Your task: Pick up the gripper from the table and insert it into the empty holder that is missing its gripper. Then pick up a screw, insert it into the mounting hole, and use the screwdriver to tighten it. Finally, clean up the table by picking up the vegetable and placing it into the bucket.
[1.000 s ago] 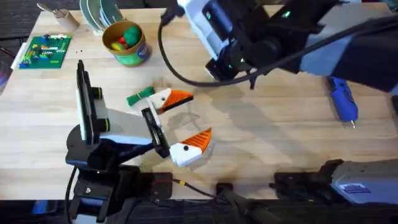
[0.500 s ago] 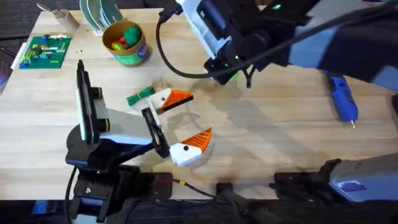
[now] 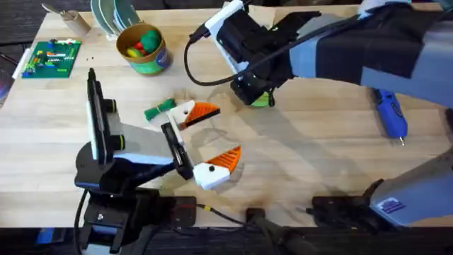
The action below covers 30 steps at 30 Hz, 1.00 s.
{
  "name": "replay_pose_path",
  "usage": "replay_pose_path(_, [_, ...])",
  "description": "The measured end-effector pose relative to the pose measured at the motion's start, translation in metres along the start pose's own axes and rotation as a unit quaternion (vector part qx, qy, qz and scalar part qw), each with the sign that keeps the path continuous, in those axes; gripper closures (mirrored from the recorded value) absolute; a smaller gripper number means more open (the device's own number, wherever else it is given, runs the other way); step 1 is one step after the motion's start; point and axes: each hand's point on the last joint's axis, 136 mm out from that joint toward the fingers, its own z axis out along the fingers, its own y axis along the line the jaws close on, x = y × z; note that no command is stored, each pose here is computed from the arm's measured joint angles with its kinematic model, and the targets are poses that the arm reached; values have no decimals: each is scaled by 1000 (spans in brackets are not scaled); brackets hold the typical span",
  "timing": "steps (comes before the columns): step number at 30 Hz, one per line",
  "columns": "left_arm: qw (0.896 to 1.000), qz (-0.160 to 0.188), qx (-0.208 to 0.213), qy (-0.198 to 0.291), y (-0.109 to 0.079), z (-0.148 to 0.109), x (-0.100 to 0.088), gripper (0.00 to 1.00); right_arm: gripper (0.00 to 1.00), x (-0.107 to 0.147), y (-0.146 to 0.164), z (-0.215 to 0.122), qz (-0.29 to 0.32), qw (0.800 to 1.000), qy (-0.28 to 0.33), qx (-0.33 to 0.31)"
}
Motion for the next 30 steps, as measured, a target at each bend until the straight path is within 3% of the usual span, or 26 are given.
replay_pose_path(14, [1000,0,0,0,0,0,0,8,995,4,4,15,12,1000,15,-5])
replay_pose_path(30, [1000,0,0,0,0,0,0,8,995,8,-23,12,119,993,22,-4])
